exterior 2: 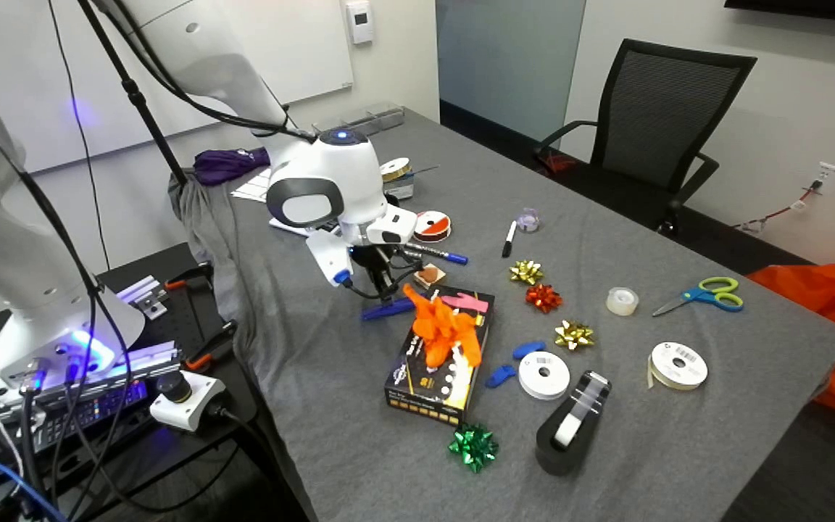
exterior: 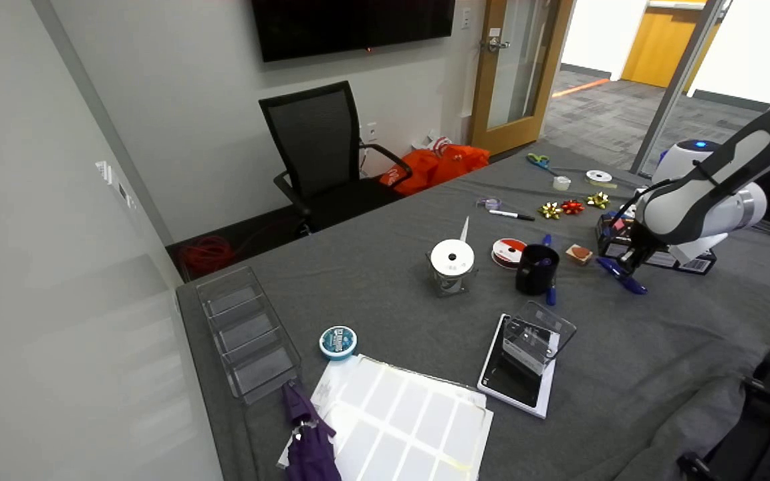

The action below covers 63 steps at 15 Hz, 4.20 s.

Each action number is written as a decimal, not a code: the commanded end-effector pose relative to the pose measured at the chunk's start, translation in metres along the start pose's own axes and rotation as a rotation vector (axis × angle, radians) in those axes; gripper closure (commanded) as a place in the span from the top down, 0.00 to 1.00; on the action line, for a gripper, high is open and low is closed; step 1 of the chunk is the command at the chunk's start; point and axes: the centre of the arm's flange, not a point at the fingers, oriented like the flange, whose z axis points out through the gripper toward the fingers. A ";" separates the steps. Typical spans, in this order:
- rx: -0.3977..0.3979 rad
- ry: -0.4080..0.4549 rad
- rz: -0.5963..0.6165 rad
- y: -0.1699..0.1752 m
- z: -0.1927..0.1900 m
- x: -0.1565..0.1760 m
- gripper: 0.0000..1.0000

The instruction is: Move the black cup forward and place the purple marker first then the blue blade cutter

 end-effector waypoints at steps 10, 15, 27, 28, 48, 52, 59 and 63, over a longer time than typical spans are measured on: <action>-0.027 0.011 0.018 0.016 0.001 -0.006 0.81; -0.029 0.006 0.036 0.019 0.007 -0.006 1.00; 0.048 0.001 0.076 0.007 0.024 -0.004 0.42; 0.050 0.001 0.078 0.006 0.024 -0.004 0.34; 0.147 -0.058 0.023 -0.018 -0.075 -0.012 0.11; 0.192 -0.098 0.060 -0.052 -0.095 -0.006 0.11; 0.204 -0.244 0.179 -0.150 -0.151 0.012 0.11; 0.182 -0.304 0.318 -0.185 -0.174 0.037 0.11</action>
